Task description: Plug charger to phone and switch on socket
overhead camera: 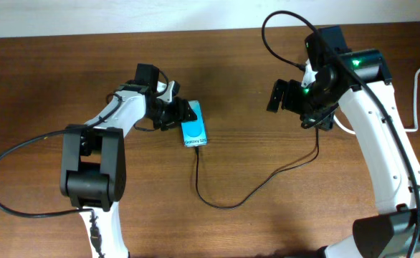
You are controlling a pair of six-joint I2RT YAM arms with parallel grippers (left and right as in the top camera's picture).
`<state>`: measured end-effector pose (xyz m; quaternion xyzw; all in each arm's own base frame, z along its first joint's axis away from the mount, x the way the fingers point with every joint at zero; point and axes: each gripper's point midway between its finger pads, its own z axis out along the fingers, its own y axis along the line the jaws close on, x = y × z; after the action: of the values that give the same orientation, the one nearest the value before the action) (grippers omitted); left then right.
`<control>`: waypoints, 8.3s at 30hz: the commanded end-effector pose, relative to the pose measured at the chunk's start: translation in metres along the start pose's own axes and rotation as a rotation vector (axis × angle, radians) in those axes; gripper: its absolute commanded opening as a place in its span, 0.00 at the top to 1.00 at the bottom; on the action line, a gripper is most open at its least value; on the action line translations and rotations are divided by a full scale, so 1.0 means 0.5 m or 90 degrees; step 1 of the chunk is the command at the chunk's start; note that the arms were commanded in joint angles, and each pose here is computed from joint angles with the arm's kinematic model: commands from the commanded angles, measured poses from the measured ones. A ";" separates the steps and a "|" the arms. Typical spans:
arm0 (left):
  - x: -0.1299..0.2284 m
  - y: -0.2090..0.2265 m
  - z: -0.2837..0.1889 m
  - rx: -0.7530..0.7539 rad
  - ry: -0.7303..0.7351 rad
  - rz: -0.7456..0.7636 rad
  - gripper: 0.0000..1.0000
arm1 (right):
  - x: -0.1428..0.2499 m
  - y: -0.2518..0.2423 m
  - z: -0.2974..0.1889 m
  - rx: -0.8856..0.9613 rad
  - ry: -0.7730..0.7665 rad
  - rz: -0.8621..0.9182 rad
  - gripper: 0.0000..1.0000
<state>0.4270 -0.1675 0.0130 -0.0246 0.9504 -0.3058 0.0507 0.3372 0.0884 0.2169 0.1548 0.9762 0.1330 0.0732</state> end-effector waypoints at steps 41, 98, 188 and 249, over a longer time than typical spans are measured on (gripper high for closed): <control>0.451 -0.083 -0.680 -0.298 -0.443 0.097 0.01 | 0.161 -0.120 0.146 0.186 0.220 -0.029 0.28; 0.606 0.014 -0.716 -0.305 -0.519 0.026 0.01 | -0.382 -0.364 -0.064 -0.193 -0.262 0.356 0.96; 0.606 0.014 -0.716 -0.305 -0.519 0.026 0.01 | -0.338 -0.266 0.549 -0.060 0.010 0.439 0.96; 0.606 0.014 -0.716 -0.305 -0.519 0.026 0.01 | 0.460 -0.140 -0.500 0.042 -0.653 -0.147 0.02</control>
<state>0.0860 0.0195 0.2722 -0.1292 0.9004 -0.0440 0.4131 0.0632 0.0371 0.4141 0.1216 0.8300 0.0295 0.5436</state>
